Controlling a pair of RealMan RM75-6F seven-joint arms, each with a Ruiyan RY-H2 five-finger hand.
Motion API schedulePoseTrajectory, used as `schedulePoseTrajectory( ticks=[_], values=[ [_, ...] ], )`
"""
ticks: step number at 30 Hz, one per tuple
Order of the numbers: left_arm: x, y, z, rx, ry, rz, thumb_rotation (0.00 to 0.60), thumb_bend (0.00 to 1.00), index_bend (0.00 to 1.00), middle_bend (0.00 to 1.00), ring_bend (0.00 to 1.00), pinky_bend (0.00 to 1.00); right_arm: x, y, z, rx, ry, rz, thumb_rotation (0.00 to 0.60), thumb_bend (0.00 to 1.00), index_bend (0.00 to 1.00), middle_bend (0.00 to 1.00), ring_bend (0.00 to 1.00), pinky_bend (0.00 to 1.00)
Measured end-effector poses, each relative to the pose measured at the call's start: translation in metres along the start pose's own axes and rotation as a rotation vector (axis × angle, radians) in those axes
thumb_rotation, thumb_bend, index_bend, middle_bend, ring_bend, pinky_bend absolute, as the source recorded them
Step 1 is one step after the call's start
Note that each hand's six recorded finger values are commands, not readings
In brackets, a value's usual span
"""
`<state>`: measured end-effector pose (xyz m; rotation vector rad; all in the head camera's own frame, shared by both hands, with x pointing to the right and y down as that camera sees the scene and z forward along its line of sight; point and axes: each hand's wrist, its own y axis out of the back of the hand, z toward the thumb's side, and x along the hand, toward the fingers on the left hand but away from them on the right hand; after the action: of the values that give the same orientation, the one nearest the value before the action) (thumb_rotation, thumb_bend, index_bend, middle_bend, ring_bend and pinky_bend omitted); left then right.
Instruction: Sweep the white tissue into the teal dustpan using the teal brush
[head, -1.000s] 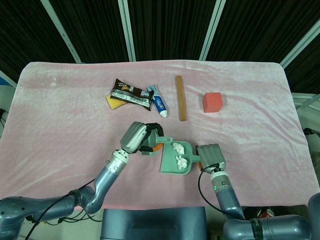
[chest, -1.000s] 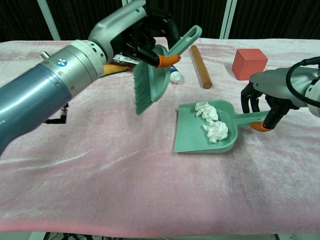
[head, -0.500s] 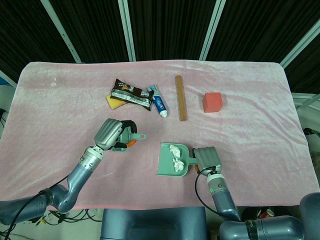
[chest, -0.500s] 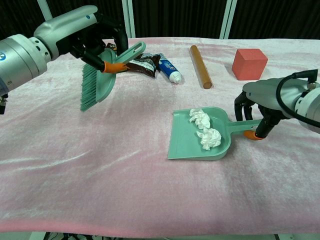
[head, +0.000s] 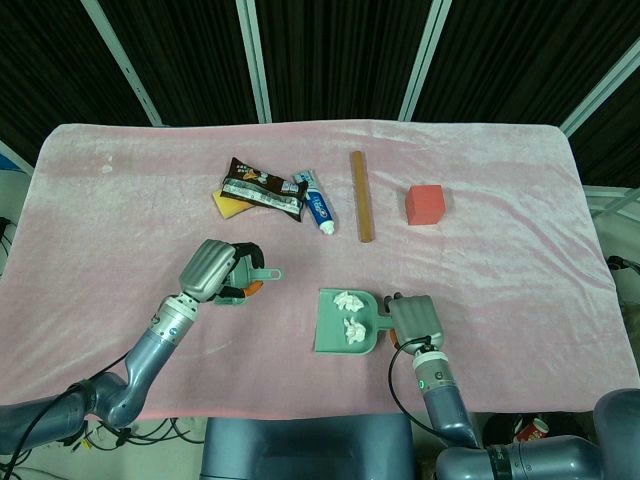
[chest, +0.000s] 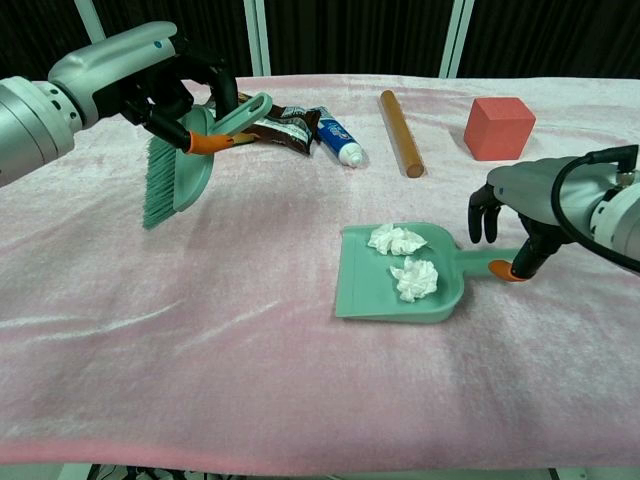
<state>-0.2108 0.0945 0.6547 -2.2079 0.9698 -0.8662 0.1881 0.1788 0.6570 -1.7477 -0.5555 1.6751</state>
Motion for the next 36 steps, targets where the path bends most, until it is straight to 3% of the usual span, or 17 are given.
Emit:
schedulePoseTrajectory(
  ticks=[10,16,23,36],
  values=[
    [-0.006,0.003,-0.001,0.009,0.008,0.002,0.6,0.37,0.61,0.65,0.91,1.0,0.007,0.001,-0.005,0.013,-0.016,0.01,0.6,0.2,0.23,0.22,0.71,0.8],
    [-0.01,0.004,-0.003,0.064,0.012,-0.021,0.6,0.37,0.61,0.65,0.91,1.0,0.014,0.005,-0.005,0.032,-0.007,-0.002,0.6,0.2,0.21,0.2,0.7,0.8],
    [-0.016,-0.003,-0.014,0.191,0.055,-0.11,0.6,0.37,0.61,0.65,0.91,1.0,0.021,0.013,-0.016,0.03,-0.016,-0.028,0.6,0.2,0.2,0.19,0.7,0.8],
    [-0.049,-0.031,-0.058,0.325,0.25,-0.322,0.6,0.37,0.58,0.64,0.91,1.0,0.024,0.024,-0.029,-0.007,-0.019,-0.026,0.6,0.2,0.2,0.19,0.7,0.8]
  ],
)
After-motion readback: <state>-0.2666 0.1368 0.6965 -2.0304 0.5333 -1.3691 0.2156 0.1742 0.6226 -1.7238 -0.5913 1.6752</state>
